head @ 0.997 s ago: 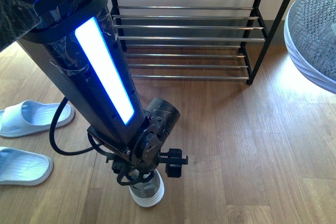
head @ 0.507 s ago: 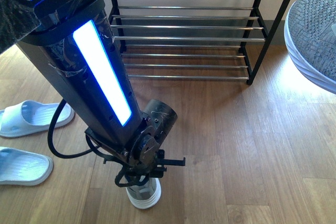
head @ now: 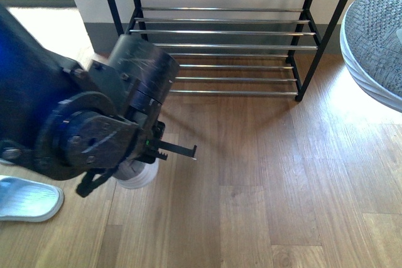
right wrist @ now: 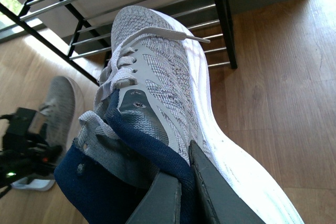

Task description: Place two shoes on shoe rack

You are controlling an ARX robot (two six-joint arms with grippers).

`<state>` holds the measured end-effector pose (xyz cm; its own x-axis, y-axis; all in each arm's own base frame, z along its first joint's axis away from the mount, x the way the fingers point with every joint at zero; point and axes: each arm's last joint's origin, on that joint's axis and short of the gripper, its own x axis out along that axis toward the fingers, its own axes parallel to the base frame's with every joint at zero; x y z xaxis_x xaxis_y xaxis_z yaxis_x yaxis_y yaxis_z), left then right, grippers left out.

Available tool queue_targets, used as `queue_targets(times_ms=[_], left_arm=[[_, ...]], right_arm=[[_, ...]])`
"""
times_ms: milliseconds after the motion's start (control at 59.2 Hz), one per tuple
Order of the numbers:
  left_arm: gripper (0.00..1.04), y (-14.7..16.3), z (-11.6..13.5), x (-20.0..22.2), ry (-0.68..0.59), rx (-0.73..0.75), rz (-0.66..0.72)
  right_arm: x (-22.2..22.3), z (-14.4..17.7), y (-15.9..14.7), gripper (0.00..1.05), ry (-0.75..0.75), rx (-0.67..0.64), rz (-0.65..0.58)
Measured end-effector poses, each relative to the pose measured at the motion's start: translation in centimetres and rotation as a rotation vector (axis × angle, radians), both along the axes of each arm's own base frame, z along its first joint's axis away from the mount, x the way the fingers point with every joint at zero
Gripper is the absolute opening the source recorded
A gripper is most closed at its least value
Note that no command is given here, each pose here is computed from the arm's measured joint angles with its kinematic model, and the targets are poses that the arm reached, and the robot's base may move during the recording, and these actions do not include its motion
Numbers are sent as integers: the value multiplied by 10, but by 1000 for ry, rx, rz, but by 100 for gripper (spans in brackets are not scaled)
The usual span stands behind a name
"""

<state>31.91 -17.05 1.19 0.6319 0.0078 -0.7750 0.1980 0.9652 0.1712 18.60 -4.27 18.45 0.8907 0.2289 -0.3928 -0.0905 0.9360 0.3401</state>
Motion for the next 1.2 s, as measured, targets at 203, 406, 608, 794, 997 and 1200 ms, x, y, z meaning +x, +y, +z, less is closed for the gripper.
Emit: queue_targets(times_ms=[203,406,608,794,997,1200], left_arm=[[2,21,57,-43,-110,-18,4],[2,44,111,-93,-236,3,48],[2,59,140,-125,-308,21,61],[2,64,153,-144,-353,20,42],[2,64,153,-145,-353,21,38],[2,63,153,-145,-354,21,37]], right_arm=[[0,0,0,1,0,0,0],[0,0,0,1,0,0,0],[0,0,0,1,0,0,0],[0,0,0,1,0,0,0],[0,0,0,1,0,0,0],[0,0,0,1,0,0,0]])
